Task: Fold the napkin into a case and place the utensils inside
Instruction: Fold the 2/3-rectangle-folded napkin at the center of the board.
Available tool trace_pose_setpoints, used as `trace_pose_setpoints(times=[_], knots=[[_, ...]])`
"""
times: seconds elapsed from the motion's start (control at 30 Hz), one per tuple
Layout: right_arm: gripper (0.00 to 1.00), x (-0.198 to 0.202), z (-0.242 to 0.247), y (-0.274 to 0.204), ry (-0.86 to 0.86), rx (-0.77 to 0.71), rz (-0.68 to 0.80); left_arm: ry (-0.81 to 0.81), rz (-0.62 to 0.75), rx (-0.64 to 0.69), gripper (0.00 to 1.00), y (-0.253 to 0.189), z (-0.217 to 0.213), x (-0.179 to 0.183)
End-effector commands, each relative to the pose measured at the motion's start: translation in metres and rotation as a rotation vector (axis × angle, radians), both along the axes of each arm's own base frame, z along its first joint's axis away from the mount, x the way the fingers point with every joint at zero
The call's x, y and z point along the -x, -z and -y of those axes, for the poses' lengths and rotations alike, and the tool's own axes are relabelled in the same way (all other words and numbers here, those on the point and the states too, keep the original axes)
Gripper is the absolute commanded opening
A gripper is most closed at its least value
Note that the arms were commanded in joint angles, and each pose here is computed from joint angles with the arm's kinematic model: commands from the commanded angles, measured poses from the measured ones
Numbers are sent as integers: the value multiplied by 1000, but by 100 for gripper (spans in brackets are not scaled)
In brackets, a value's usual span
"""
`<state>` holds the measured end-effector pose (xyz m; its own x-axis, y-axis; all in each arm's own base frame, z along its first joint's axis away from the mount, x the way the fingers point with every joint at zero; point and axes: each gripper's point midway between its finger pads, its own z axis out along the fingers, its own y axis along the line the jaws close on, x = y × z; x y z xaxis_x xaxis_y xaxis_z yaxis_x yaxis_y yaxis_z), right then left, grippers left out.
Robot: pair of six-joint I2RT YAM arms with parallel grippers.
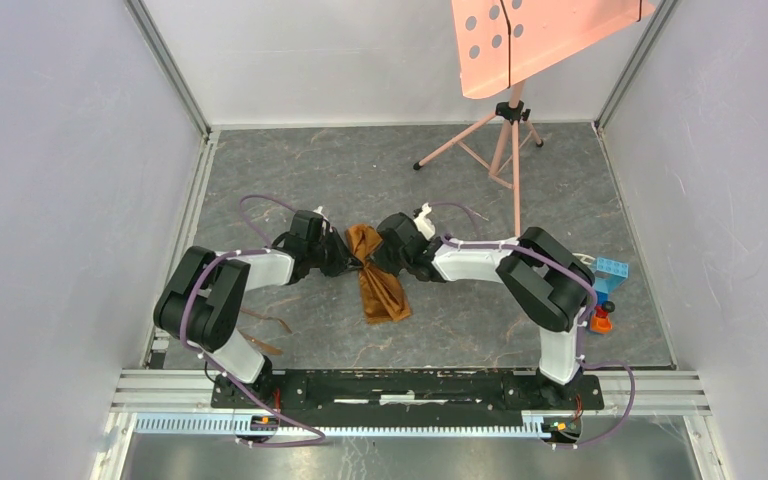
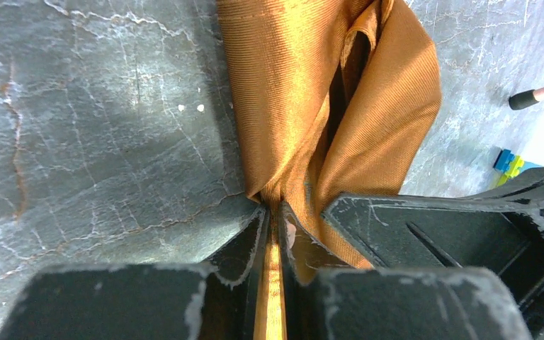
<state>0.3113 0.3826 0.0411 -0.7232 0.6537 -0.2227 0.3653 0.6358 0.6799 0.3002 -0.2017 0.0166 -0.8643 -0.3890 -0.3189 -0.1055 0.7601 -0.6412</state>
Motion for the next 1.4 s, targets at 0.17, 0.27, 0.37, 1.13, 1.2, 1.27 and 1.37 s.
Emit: trace_pose_setpoints(times=[0.17, 0.27, 0.37, 1.13, 1.2, 1.27, 1.37], knots=[[0, -14, -11, -14, 149, -164, 54, 8, 32, -74, 11, 17, -9, -1], [0, -21, -11, -16, 177, -175, 66, 9, 36, -70, 11, 16, -8, -2], [0, -22, -10, -14, 213, -216, 60, 5, 42, -77, 10, 16, -9, -1], [0, -27, 1, -2, 256, -240, 57, 67, 221, -14, 85, -32, -4, 18], [0, -28, -1, -5, 258, -251, 55, 92, 235, -37, 89, -29, 3, 19], [0, -28, -5, -7, 256, -271, 47, 110, 244, -63, 90, -24, 11, 21], [0, -30, -10, -13, 250, -291, 46, 96, 235, -108, 89, -12, 14, 21]])
